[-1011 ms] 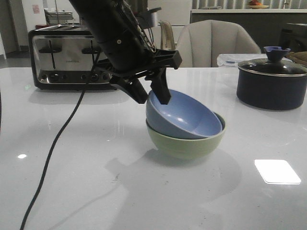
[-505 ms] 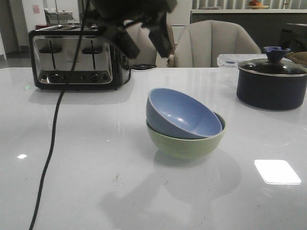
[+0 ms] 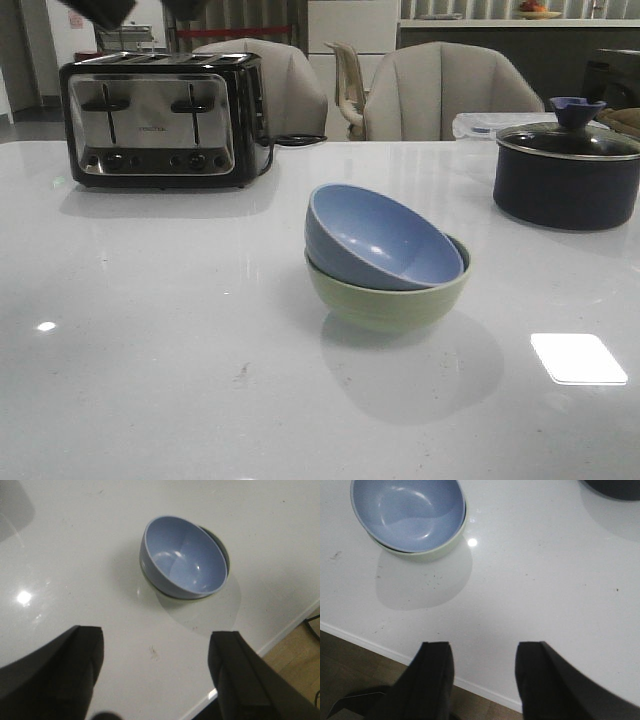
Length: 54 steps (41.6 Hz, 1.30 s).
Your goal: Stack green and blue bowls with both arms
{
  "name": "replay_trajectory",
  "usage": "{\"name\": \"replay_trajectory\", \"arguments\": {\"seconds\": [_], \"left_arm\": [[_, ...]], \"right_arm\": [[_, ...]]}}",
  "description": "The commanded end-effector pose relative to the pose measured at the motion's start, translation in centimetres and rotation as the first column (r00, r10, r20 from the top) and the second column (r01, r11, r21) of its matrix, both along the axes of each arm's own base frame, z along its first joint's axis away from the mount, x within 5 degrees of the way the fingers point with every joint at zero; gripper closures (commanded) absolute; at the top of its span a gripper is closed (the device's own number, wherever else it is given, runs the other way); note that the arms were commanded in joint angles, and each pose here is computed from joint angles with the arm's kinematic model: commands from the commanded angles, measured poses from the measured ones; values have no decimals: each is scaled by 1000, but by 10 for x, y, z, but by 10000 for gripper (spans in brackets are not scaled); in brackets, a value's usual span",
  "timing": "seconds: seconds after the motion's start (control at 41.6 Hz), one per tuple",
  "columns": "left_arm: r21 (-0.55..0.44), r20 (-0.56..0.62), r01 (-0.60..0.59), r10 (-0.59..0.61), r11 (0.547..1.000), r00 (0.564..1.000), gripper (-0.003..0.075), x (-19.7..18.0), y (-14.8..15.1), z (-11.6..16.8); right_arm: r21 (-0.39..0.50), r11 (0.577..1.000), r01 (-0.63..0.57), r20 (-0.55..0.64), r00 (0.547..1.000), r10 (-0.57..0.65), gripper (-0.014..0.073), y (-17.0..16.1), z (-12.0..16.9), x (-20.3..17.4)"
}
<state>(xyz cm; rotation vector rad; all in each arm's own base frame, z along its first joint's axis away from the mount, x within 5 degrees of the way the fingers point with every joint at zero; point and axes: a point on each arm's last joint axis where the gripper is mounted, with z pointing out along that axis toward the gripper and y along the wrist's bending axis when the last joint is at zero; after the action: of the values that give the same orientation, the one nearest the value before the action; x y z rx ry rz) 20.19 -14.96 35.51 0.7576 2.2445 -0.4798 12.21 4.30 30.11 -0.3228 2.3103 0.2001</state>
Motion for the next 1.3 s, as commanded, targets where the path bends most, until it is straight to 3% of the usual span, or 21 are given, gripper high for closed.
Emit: {"name": "replay_trajectory", "arguments": {"seconds": [0.0, 0.409, 0.529, 0.866, 1.275], "left_arm": [[-70, 108, -5, 13, 998, 994, 211, -24, 15, 14], [-83, 134, -5, 16, 997, 991, 215, -85, 56, -21], [-72, 133, -6, 15, 997, 991, 297, -87, 58, -25], [-20, 180, -15, 18, 1000, 983, 625, -84, 61, -25], [-23, 176, -81, 84, 996, 981, 617, -81, 65, -25]], "right_arm": [[19, 1000, -2, 89, 996, 1, 175, 1, 13, 4], [19, 1000, -2, 89, 996, 1, 175, 1, 13, 4], [17, 1000, -2, 83, 997, 1, 188, 0, 13, 3], [16, 1000, -2, 80, 997, 1, 566, 0, 12, 3], [18, 1000, -2, 81, 997, 1, 552, 0, 12, 3]]}}
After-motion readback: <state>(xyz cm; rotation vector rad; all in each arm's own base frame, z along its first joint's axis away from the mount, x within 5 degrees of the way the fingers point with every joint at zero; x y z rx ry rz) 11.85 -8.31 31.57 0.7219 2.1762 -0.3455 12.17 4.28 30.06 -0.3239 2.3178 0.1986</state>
